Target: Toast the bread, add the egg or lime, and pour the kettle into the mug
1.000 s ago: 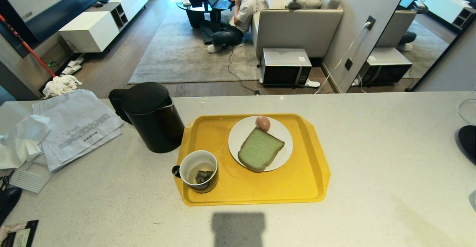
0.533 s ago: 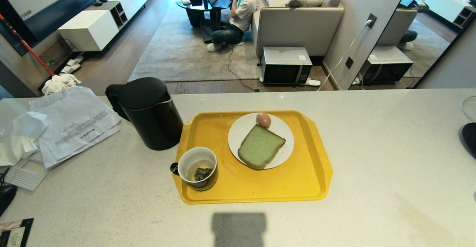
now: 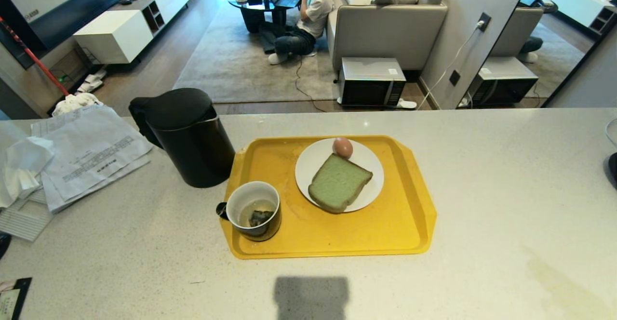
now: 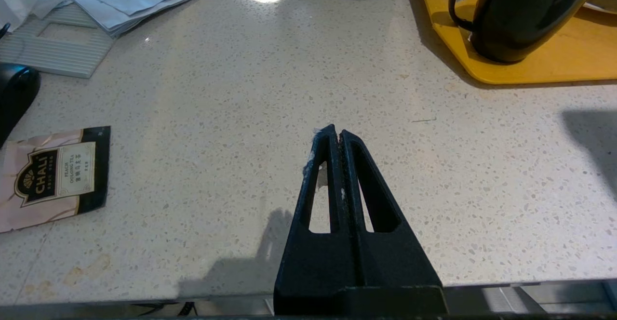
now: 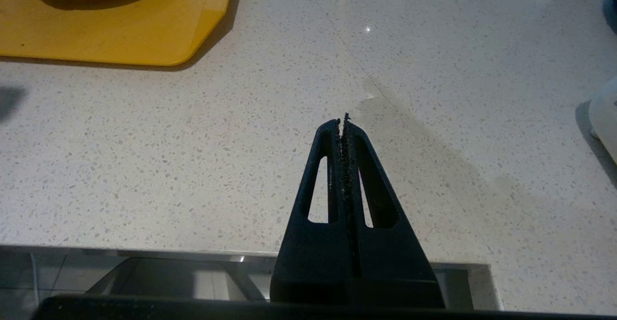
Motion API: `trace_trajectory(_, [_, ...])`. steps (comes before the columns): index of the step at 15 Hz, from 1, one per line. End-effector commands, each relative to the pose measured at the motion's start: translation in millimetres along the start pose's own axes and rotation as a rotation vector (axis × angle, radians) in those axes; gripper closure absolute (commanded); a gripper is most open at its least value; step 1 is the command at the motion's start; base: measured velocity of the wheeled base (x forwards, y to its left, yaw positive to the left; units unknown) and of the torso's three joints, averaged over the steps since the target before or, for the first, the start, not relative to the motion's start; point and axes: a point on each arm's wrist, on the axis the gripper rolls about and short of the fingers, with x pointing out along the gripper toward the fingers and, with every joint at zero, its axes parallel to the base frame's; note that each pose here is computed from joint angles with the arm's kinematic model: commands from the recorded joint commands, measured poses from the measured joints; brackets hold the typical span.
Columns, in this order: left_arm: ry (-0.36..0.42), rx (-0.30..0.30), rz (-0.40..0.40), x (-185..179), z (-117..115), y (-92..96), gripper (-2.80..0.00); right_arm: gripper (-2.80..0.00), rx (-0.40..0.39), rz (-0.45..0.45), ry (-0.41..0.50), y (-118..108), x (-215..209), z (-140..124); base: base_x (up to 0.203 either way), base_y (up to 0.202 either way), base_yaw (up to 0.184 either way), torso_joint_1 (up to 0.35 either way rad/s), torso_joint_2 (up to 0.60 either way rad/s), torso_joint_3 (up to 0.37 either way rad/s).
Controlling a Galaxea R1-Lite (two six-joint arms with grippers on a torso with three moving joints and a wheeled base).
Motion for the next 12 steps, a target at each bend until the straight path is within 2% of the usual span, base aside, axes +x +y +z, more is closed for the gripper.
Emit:
trace_trajectory(1, [-0.002, 0.000, 0.002, -0.1, 0.0, 0.0, 0.00, 0.00, 0.000, 0.001, 0.002, 0.0, 0.1, -0.4, 0.000, 0.000, 0.000, -0.146, 0.29, 0.138])
trace_trajectory(7, [-0.002, 0.003, 0.002, -0.1, 0.0, 0.0, 0.00, 0.00, 0.000, 0.001, 0.002, 0.0, 0.1, -0.4, 0.000, 0.000, 0.000, -0.148, 0.28, 0.245])
trace_trajectory(12, [-0.002, 0.003, 0.002, -0.1, 0.0, 0.0, 0.00, 0.00, 0.000, 0.001, 0.002, 0.0, 0.1, -0.4, 0.000, 0.000, 0.000, -0.008, 0.02, 0.039])
